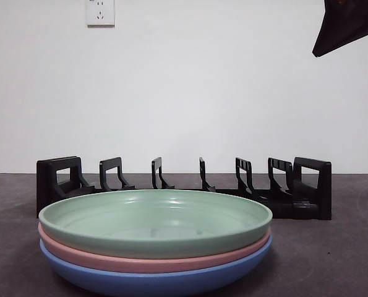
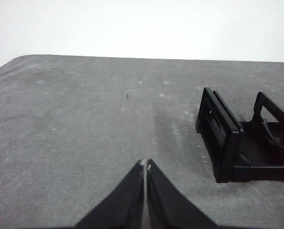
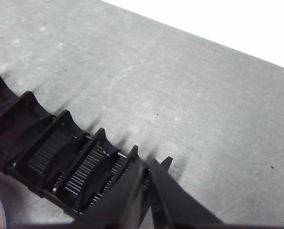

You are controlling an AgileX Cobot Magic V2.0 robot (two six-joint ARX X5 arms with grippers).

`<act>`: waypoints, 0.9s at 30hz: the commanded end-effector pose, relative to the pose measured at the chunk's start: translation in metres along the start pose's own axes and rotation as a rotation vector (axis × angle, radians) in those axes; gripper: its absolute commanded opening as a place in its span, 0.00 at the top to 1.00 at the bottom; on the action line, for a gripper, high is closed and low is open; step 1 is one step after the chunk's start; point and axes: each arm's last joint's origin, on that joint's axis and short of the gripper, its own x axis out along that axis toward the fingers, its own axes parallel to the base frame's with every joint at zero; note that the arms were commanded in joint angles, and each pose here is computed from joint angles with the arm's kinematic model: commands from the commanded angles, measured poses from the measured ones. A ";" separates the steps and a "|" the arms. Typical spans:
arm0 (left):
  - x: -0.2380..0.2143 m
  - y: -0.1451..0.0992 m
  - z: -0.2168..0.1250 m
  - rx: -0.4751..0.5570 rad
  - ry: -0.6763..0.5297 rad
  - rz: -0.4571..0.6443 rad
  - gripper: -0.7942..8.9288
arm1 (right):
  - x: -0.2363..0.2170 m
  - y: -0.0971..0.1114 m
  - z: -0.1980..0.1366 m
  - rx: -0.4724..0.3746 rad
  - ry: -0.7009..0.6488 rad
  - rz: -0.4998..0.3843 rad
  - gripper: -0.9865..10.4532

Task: Place the plate

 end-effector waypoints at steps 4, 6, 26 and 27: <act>0.002 0.000 -0.005 -0.010 0.007 -0.002 0.91 | -0.007 0.003 0.006 -0.003 -0.039 -0.001 0.90; 0.002 0.000 -0.005 -0.010 0.008 -0.002 0.91 | -0.014 0.004 0.008 -0.033 -0.059 -0.006 0.90; 0.002 0.000 -0.005 -0.010 0.008 -0.002 0.91 | -0.067 0.034 -0.195 0.082 -0.427 -0.314 0.90; 0.002 0.000 -0.005 -0.010 0.007 -0.002 0.91 | -0.066 0.034 -0.202 0.090 -0.422 -0.330 0.90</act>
